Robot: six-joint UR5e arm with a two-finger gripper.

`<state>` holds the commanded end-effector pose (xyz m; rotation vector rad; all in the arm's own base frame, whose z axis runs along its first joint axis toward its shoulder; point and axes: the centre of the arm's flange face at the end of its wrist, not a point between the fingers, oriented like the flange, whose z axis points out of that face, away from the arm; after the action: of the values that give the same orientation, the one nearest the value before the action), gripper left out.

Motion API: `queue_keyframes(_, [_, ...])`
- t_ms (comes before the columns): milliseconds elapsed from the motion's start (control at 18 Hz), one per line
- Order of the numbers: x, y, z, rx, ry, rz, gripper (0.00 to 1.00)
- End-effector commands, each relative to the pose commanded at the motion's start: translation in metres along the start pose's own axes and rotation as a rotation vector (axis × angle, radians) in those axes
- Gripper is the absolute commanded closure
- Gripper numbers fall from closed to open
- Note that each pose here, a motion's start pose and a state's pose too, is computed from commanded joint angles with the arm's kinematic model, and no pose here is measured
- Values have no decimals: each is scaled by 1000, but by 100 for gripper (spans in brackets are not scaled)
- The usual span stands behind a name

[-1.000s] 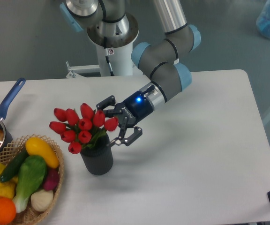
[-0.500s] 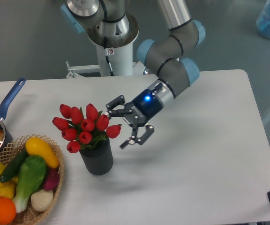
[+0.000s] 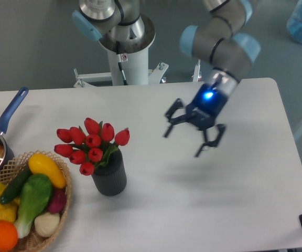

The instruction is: Insert the flowers into the vase

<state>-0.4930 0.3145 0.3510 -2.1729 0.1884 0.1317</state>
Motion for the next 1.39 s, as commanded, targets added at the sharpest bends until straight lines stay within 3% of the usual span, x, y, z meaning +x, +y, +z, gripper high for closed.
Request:
queue_keyframes(333, [-37, 3, -56, -148, -141, 26, 0])
queue_keyframes(500, [-36, 16, -94, -238, -212, 29, 0])
queue_keyframes(889, [-31, 24, -168, -705, -359, 52, 0])
queue_keyframes(1111, [-32, 46, -209, -757, -372, -9, 0])
queue_keyframes(1222, [-29, 63, -229, -790, -345, -59, 0])
queue_keyframes(1389, [-28, 63, -270, -896, -319, -59, 0])
